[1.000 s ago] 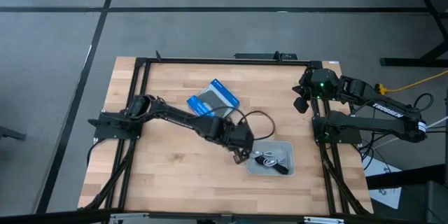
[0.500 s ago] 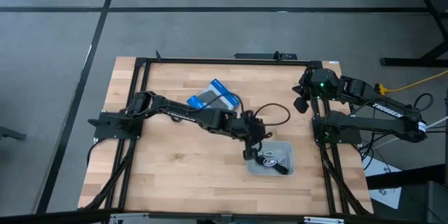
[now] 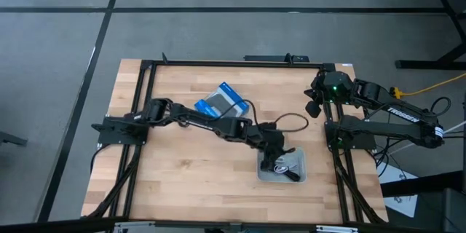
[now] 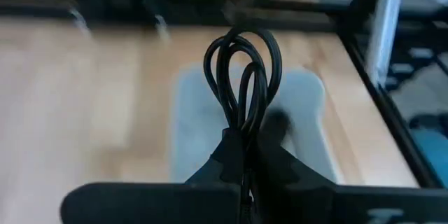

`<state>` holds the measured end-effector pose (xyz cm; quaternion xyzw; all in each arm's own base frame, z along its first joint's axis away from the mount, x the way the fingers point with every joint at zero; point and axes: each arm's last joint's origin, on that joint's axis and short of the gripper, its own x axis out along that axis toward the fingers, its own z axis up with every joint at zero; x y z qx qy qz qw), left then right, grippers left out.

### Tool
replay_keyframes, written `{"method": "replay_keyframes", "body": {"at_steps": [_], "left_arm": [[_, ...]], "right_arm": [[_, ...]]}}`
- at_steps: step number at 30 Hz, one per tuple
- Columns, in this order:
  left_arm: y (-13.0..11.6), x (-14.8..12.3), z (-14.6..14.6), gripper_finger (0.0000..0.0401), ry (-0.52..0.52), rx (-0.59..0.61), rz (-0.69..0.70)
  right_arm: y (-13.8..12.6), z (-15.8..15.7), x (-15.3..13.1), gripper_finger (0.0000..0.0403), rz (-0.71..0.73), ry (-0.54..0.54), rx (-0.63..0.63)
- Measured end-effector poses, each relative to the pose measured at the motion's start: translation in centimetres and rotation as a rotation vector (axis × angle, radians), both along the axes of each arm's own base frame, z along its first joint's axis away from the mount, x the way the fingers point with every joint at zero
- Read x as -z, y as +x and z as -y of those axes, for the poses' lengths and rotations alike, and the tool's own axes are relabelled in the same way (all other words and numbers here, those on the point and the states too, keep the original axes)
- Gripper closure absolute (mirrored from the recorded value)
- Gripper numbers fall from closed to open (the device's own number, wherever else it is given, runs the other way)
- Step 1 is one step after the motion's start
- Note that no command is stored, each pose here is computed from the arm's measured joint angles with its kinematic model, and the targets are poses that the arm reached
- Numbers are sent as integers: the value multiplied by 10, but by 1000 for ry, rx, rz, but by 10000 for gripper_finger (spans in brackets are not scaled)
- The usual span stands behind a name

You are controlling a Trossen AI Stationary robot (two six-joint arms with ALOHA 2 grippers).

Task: Pick and place USB-C Cables
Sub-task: Put the bottom black usb cable into the gray bin

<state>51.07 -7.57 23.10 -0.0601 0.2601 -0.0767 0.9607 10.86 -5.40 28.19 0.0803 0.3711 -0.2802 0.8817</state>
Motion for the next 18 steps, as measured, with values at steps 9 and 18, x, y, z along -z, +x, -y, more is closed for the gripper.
{"method": "replay_keyframes", "body": {"at_steps": [9,18], "left_arm": [[5,16,16,396,-67,69,7],[6,15,14,318,-105,45,-1]], "right_arm": [[0,0,0,395,0,0,0],[0,0,0,395,0,0,0]]}}
